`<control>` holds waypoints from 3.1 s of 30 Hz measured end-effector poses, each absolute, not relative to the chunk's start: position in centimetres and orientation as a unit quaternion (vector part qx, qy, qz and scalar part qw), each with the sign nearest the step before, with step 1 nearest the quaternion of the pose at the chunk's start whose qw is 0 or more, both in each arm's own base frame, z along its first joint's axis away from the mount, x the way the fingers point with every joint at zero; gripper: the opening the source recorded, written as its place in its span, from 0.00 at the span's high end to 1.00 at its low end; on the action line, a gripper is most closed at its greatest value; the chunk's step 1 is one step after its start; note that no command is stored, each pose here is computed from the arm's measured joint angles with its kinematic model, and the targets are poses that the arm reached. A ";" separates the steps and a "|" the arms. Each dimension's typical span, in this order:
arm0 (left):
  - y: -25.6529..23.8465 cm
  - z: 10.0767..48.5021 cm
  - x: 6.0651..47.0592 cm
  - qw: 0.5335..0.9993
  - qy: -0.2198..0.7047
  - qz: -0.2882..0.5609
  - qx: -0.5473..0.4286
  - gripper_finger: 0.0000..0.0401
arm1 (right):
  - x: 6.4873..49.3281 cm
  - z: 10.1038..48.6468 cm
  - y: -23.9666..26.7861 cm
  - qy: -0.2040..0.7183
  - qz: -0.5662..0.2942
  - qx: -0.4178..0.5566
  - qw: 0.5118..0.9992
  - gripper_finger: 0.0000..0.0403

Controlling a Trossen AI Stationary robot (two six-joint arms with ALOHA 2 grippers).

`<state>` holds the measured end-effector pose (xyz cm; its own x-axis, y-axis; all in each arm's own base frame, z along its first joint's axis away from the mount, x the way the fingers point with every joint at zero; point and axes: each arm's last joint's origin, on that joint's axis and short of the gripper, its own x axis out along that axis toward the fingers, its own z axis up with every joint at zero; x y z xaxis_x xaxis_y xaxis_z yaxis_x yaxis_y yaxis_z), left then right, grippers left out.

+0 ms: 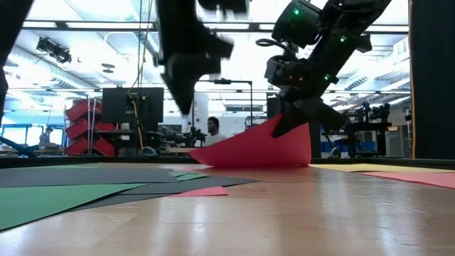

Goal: Organize paper
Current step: Move the pink colored paper to the top center of the table

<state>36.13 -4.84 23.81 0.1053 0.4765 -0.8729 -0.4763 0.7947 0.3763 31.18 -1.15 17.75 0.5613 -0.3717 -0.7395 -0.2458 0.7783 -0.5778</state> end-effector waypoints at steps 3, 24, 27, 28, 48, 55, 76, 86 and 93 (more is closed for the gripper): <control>-5.2 25.9 35.6 0.773 0.550 0.316 -0.003 0.96 | 31.3 17.8 -0.4 0.457 -0.006 -0.337 0.823 1.00; -5.8 26.0 38.2 0.838 0.491 0.236 0.028 0.75 | 30.5 15.9 -1.0 0.520 0.097 -0.445 0.722 1.00; -5.6 26.0 38.2 0.837 0.491 0.239 0.029 0.74 | 30.4 15.7 -0.5 0.518 0.112 -0.452 0.717 1.00; -5.5 26.0 38.2 0.837 0.491 0.240 0.029 0.74 | 30.5 15.7 -0.2 0.515 0.116 -0.457 0.716 1.00; -6.5 19.3 40.8 0.837 0.520 0.131 0.111 0.61 | 30.9 16.1 0.2 0.496 0.081 -0.424 0.754 1.00; -5.4 18.4 41.5 0.833 0.504 0.184 0.132 0.44 | 31.0 16.1 0.2 0.491 0.076 -0.420 0.759 1.00; -3.8 15.7 39.6 0.832 0.486 0.221 0.149 0.42 | 31.2 16.7 0.0 0.478 0.046 -0.387 0.787 1.00; -2.1 18.0 34.0 0.887 0.381 0.247 0.086 0.42 | 31.3 17.1 -0.1 0.465 0.036 -0.382 0.798 1.00; -2.9 16.0 33.3 0.883 0.389 0.197 0.170 0.42 | 31.6 17.4 -0.3 0.450 0.023 -0.377 0.809 1.00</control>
<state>33.31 -2.92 16.04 0.6188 0.4810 -0.6211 -0.2159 0.8643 0.4543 31.60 -0.33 17.39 0.5935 -0.3026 -0.7458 -0.3755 0.7155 -0.5891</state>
